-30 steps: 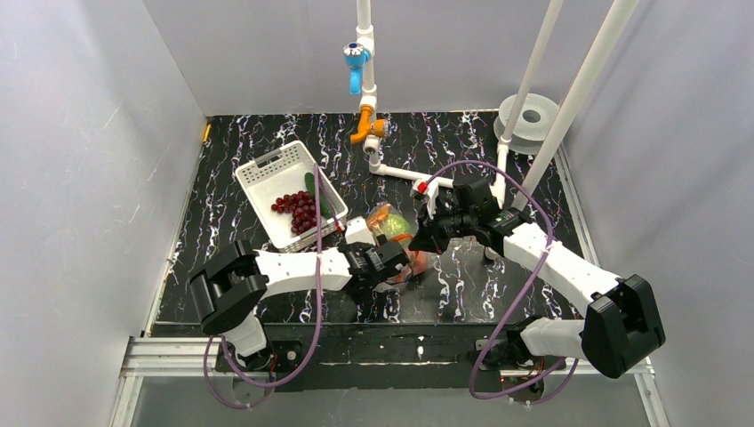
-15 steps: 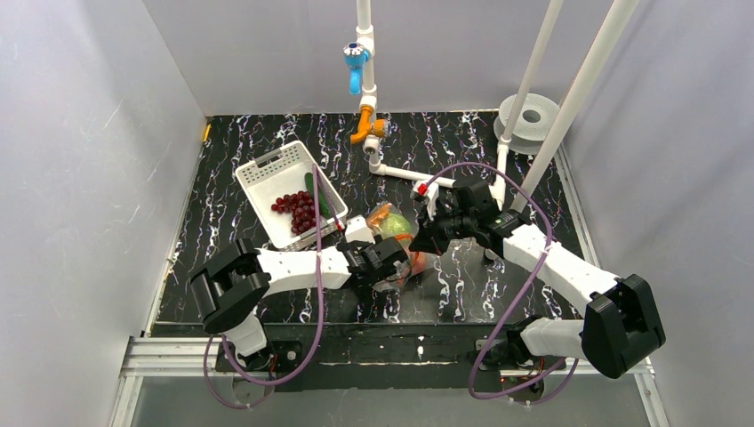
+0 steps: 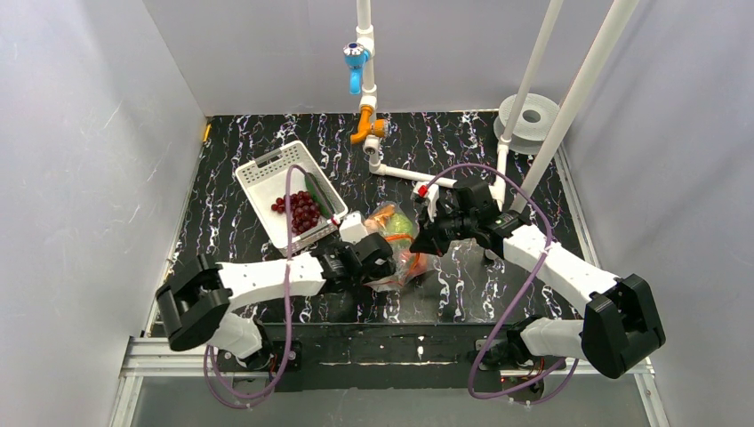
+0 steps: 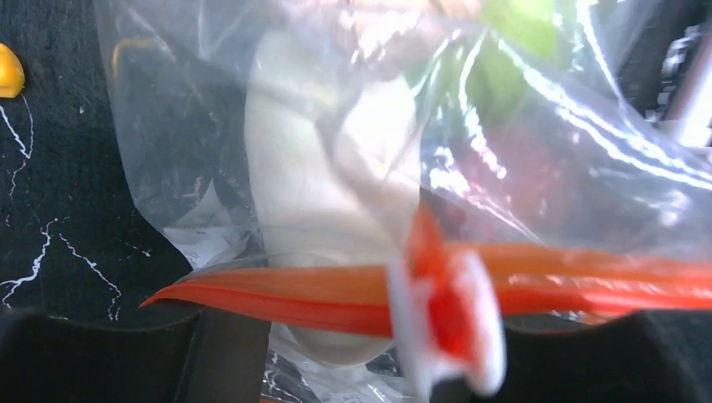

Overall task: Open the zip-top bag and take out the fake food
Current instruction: Pick up the fake vegetable from the zipper food storage bag.

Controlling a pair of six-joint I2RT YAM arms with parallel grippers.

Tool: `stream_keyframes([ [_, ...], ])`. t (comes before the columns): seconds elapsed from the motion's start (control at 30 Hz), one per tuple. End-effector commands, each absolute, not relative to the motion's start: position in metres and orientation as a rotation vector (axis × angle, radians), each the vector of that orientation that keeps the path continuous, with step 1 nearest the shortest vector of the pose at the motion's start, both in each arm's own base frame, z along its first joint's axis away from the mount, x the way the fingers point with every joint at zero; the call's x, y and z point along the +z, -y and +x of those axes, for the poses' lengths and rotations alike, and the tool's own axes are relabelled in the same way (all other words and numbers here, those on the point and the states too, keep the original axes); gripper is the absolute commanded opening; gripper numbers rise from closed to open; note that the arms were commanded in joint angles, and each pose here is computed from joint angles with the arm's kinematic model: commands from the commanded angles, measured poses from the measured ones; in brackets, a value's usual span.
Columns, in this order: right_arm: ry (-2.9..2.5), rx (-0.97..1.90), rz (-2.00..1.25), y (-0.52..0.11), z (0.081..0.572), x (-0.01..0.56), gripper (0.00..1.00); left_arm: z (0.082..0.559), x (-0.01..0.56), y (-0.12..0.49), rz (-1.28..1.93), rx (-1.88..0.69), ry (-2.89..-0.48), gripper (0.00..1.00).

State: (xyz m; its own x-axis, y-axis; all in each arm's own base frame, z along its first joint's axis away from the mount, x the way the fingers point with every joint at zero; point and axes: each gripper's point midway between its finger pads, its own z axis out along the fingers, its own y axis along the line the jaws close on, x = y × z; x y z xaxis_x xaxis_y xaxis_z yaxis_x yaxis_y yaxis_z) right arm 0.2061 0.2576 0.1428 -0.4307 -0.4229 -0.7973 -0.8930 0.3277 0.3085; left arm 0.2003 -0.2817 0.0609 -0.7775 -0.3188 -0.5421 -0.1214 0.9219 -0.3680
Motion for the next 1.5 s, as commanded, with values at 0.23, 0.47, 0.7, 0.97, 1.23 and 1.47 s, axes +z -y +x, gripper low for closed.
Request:
stream_keyframes([
  [0.23, -1.893, 1.081, -1.288, -0.264, 0.183, 0.141, 0.01, 0.217, 0.118, 0.291, -0.464, -0.775, -2.266, 0.00],
  [0.47, -1.885, 1.057, -1.312, -0.262, 0.182, 0.137, 0.01, 0.219, 0.135, 0.303, -0.527, -1.017, -2.215, 0.00],
  [0.7, -1.874, 1.017, -1.317, -0.257, 0.187, 0.137, 0.01, 0.212, 0.150, 0.307, -0.504, -1.214, -2.157, 0.00],
  [0.97, -1.883, 0.980, -1.273, -0.250, 0.197, 0.137, 0.01, 0.195, 0.156, 0.311, -0.471, -1.345, -2.187, 0.00],
  [1.23, -1.889, 0.959, -1.231, -0.243, 0.206, 0.140, 0.01, 0.178, 0.154, 0.316, -0.407, -1.429, -2.252, 0.00],
  [1.47, -1.886, 0.946, -1.197, -0.236, 0.212, 0.144, 0.01, 0.166, 0.156, 0.318, -0.346, -1.505, -2.285, 0.00],
])
